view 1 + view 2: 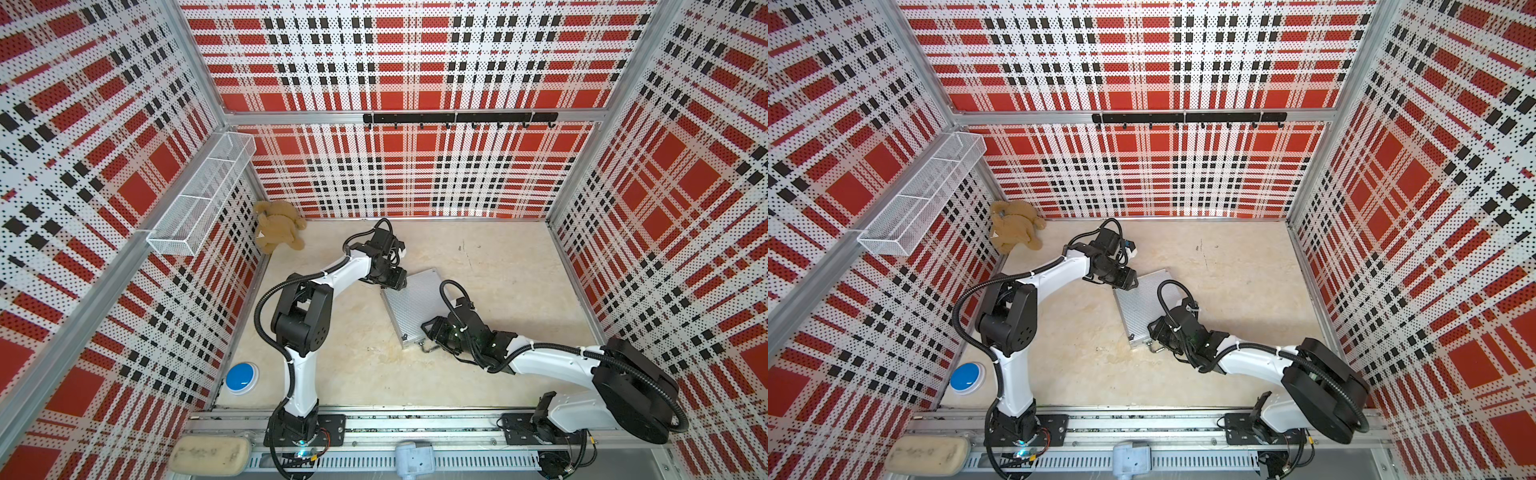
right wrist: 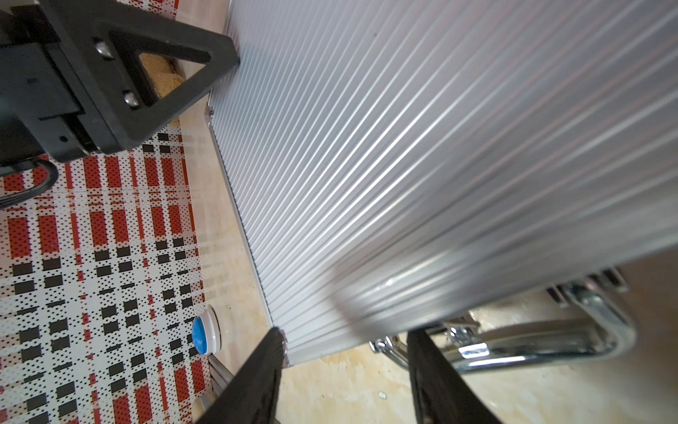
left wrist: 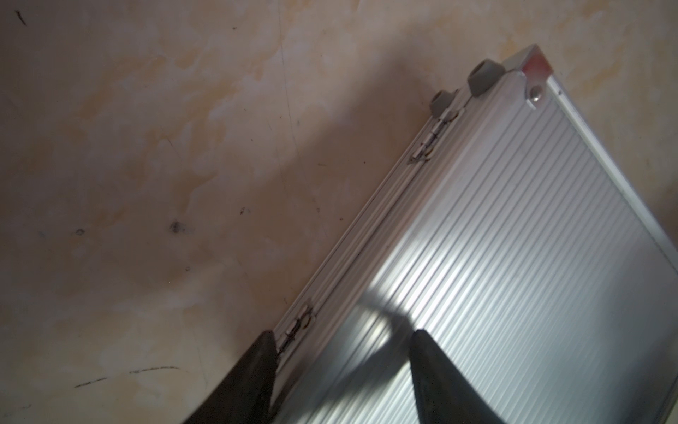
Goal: Close the poker set cases
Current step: Fasten the fastener on the poker set case.
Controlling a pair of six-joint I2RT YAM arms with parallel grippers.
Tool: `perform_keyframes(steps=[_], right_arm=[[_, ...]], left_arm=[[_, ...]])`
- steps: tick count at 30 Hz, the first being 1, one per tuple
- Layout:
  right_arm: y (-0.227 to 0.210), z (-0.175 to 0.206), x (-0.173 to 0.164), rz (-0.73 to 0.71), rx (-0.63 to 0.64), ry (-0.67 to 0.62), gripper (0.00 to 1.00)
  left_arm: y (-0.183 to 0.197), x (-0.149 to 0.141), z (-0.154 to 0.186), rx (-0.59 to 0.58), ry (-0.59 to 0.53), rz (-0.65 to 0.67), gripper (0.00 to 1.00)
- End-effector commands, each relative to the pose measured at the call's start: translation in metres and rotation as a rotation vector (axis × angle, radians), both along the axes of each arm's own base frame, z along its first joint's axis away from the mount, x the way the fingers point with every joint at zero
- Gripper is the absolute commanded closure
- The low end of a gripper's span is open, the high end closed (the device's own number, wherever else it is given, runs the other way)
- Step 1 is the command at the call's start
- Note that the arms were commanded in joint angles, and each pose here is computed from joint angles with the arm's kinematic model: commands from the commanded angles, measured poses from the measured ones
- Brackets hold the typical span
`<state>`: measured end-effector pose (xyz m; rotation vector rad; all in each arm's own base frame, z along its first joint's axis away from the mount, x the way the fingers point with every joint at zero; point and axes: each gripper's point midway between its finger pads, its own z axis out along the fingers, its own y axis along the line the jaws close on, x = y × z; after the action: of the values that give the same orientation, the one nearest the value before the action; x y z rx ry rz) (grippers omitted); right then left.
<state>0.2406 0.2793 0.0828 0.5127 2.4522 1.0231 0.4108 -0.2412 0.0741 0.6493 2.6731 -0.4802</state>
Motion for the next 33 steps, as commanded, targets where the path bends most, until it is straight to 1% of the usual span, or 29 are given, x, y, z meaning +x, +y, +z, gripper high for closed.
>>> perform_keyframes(steps=[1, 4, 8, 14, 21, 28, 33], right_arm=[[-0.008, 0.014, -0.002, -0.029, 0.005, -0.020, 0.43], [-0.018, 0.015, -0.011, -0.040, -0.019, -0.002, 0.45], [-0.030, 0.005, -0.019, -0.057, -0.041, 0.027, 0.65], [-0.025, -0.010, -0.022, -0.049, -0.029, 0.062, 0.76], [-0.019, -0.027, -0.019, -0.071, -0.020, 0.103, 0.85], [-0.023, -0.038, -0.018, -0.114, -0.033, 0.130, 0.95], [-0.022, -0.045, -0.016, -0.123, -0.037, 0.137, 0.95]], left_arm=[[0.010, -0.027, -0.018, 0.059, 0.099, -0.009, 0.40], [0.011, -0.026, -0.017, 0.057, 0.098, -0.006, 0.40], [0.013, -0.026, -0.018, 0.061, 0.101, -0.003, 0.40], [0.014, -0.026, -0.022, 0.064, 0.108, 0.001, 0.41], [0.017, -0.023, -0.022, 0.059, 0.113, 0.010, 0.41], [0.019, -0.023, -0.024, 0.058, 0.121, 0.013, 0.41], [0.021, -0.023, -0.024, 0.058, 0.119, 0.016, 0.41]])
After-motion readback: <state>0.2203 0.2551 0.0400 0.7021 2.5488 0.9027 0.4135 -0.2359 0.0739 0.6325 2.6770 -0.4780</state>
